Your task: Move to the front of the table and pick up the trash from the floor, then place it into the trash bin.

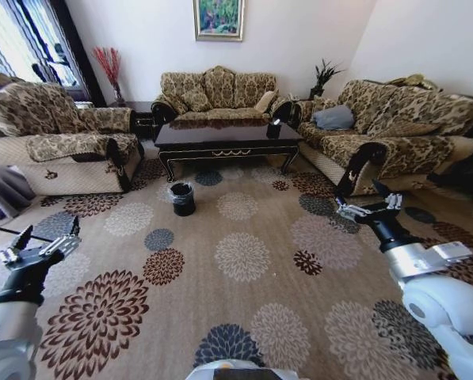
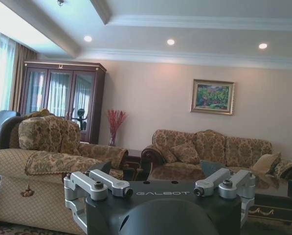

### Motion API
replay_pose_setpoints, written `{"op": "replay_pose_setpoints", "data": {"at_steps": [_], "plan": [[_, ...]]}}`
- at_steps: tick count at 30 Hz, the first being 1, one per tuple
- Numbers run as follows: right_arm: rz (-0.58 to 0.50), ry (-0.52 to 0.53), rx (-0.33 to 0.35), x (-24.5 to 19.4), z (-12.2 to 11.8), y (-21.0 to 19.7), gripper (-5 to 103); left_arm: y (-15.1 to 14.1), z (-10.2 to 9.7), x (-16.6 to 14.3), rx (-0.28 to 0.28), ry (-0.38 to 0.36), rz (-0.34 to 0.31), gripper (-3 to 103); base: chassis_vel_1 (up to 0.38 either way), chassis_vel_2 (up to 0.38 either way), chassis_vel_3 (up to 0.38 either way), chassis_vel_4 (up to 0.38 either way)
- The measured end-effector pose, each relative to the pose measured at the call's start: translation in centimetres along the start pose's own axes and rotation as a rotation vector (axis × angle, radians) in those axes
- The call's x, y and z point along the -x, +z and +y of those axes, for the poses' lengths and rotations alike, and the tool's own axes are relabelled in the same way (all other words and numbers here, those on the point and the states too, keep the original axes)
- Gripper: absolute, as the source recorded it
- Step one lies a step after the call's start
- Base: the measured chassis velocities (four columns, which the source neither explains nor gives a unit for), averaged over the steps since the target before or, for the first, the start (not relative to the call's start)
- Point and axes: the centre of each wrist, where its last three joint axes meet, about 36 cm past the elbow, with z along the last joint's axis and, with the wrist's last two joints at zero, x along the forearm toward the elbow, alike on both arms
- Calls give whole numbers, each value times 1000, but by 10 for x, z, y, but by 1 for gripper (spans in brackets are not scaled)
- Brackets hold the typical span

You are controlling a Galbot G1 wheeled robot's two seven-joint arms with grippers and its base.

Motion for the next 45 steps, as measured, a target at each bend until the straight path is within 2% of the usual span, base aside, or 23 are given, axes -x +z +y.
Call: {"op": "replay_pose_setpoints", "data": {"at_steps": [45], "plan": [[0, 20, 25, -1, 3, 9, 100, 5, -5, 1, 6, 16, 19, 100, 0, 0, 0, 0]]}}
